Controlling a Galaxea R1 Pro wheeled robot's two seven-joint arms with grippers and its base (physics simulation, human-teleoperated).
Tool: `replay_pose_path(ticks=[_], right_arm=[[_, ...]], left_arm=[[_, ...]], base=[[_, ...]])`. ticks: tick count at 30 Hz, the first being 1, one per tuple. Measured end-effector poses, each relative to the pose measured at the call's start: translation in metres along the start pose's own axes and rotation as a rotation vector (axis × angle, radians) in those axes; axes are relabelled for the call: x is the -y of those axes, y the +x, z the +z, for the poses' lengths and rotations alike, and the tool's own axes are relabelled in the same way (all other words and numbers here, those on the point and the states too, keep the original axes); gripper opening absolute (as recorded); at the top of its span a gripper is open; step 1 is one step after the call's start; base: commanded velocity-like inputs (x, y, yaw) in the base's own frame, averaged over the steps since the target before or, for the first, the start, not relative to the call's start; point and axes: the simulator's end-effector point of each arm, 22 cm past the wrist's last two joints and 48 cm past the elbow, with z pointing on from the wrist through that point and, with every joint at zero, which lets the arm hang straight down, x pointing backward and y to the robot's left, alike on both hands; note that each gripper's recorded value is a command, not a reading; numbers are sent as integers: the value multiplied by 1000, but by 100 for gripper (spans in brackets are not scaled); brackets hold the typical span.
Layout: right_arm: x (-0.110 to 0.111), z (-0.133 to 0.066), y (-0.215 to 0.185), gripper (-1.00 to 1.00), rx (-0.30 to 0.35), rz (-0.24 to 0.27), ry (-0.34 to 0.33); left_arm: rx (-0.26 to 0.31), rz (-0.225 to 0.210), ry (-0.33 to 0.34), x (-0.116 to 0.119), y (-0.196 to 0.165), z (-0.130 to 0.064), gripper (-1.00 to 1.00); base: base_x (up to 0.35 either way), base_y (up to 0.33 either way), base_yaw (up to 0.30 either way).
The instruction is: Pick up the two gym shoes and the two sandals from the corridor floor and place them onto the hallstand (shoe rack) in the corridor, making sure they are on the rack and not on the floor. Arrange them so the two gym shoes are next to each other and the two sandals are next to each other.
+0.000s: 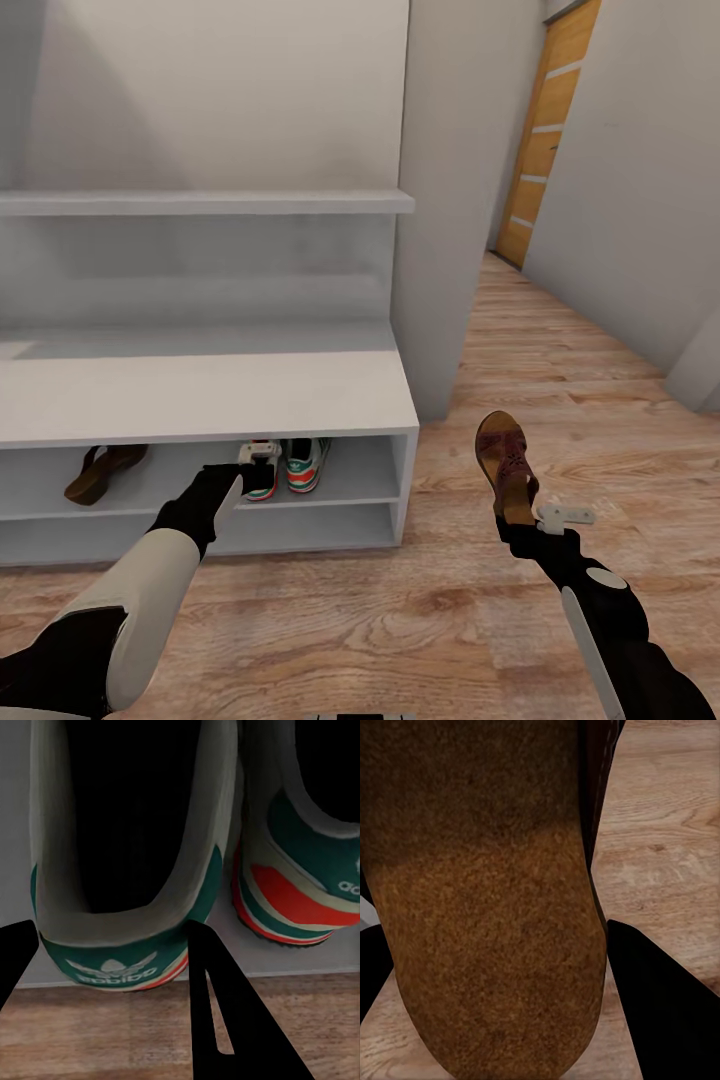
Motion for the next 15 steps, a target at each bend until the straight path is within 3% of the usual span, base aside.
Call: replay_pose_path(ticks=[15], right_arm=[[0,0,0,-100,0,0,0]], left_arm=[[-7,1,0,0,6,1,-100]], base=[[0,0,0]])
